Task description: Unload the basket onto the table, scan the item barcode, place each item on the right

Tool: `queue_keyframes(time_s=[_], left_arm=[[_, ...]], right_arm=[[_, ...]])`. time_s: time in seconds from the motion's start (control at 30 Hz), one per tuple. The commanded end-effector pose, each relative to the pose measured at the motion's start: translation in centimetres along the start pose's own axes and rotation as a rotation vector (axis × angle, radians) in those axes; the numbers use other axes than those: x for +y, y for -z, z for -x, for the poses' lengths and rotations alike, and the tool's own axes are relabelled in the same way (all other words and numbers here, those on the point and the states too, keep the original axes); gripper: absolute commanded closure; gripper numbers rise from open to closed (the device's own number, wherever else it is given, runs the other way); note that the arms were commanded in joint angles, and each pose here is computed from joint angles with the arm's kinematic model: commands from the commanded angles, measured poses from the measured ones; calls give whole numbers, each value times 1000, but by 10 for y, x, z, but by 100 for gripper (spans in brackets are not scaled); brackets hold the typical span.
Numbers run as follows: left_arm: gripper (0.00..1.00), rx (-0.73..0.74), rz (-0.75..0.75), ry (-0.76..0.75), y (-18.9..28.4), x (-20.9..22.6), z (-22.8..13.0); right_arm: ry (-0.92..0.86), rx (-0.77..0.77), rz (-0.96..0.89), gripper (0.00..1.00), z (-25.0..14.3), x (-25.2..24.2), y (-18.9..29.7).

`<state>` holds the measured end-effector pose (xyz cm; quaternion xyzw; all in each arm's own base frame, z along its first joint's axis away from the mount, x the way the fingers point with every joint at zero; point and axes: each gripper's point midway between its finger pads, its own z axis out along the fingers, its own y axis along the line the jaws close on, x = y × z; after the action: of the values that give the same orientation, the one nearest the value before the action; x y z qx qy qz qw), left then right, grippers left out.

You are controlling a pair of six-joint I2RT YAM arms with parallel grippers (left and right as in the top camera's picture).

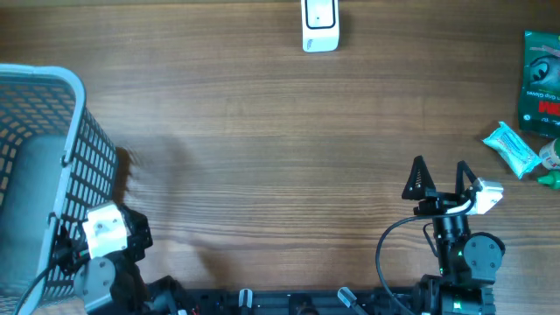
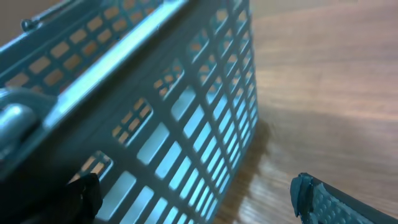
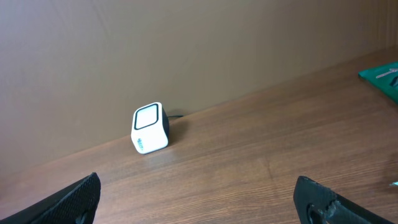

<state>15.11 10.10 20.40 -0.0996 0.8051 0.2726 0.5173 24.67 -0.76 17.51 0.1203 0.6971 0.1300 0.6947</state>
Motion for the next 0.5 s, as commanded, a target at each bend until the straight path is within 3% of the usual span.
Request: queue_keyframes(time_s=[0.0,0.13,0.23,0.33,0.47], left_arm=[[0,-181,-264,206,10,-41,41],[0,-383,-512,579,41,-57,106],[0,-445,-611,610,42,-75,116],[0,-487,-633,616,19,-96,102],[0,-404,-482,622,-20,-96,62]], right_arm=[[-10,-13,-13,0,2,-2,0],[-10,-13,-13,0,2,-2,0],[-10,-13,-13,0,2,-2,0],[-10,-13,-12,0,2,-2,0],[-10,-13,-13,0,2,-2,0]])
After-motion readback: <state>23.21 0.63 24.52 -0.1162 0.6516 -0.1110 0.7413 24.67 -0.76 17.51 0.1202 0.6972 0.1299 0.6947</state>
